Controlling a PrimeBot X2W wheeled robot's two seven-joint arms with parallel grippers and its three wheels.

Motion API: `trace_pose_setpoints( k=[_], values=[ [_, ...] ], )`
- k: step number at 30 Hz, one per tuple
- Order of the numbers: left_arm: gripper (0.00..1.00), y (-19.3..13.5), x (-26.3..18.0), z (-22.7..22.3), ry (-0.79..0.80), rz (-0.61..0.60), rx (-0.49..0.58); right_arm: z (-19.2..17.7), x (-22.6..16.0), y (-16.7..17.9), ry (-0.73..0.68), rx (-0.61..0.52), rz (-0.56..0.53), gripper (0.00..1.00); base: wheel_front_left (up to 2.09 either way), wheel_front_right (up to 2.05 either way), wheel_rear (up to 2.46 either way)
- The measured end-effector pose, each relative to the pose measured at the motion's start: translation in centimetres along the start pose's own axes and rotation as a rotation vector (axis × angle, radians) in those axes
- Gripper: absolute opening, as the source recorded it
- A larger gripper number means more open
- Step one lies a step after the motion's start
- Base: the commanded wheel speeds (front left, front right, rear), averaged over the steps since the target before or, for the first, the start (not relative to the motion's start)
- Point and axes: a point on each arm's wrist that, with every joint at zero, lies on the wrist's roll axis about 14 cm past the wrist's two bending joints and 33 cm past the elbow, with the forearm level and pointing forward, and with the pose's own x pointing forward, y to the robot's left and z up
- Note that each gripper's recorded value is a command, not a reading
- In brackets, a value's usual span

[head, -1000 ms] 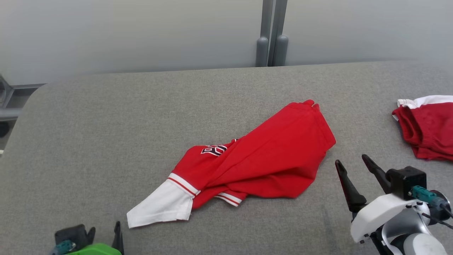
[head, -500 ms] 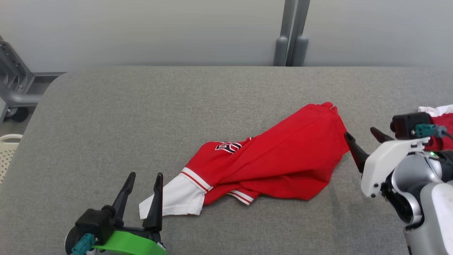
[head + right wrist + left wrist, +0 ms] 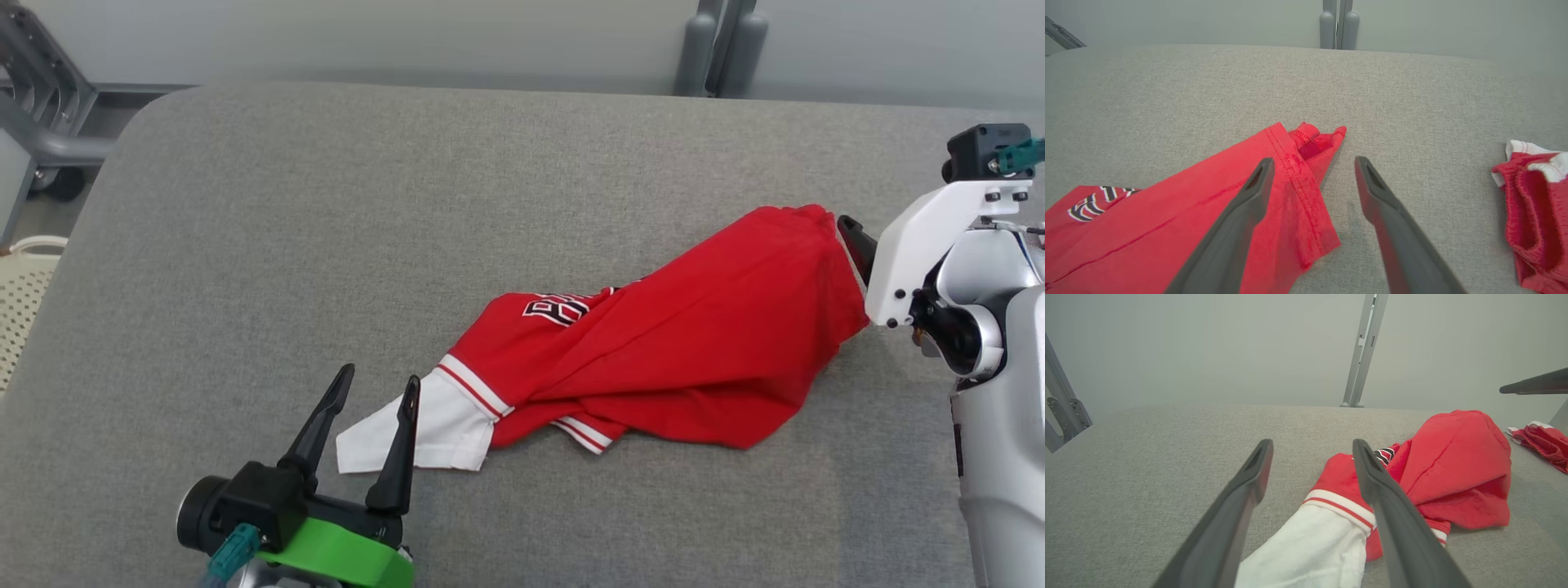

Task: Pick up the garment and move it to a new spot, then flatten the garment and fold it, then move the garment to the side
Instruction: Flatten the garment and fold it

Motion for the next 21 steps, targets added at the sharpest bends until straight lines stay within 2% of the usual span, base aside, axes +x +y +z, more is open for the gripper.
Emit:
trace_pose_setpoints(
  k=[5, 11, 13, 14, 15, 16, 21],
  values=[
    [1.00, 0.9, 0.5, -0.9, 0.030, 0.019, 0.017, -1.6, 3.1, 0.8, 0.072, 0.002, 0.032, 1.00, 0.00, 0.00, 0.00],
    [1.00, 1.7, 0.5, -1.7, 0.057, 0.040, 0.025, -3.5, 5.0, 2.1, 0.128, 0.030, 0.073, 1.00, 0.00, 0.00, 0.00],
    [1.00, 1.9, 0.4, -1.9, 0.065, 0.046, 0.029, -3.6, 5.3, 2.2, 0.126, 0.033, 0.079, 0.49, 0.00, 0.00, 0.00],
    [1.00, 2.0, 0.4, -2.0, 0.073, 0.049, 0.033, -3.6, 5.3, 2.2, 0.122, 0.030, 0.079, 0.35, 0.00, 0.00, 0.00],
    [1.00, 2.0, 0.4, -2.2, 0.081, 0.043, 0.048, -3.5, 5.3, 2.1, 0.115, 0.026, 0.076, 0.07, 0.00, 0.00, 0.00],
    [1.00, 2.0, 0.5, -2.1, 0.079, 0.042, 0.052, -3.4, 5.2, 2.0, 0.113, 0.024, 0.073, 0.00, 0.00, 0.00, 0.00],
    [1.00, 1.6, 1.0, -1.9, 0.079, 0.028, 0.054, -3.1, 4.6, 1.7, 0.084, 0.016, 0.067, 0.00, 0.00, 0.00, 0.00]
  ],
)
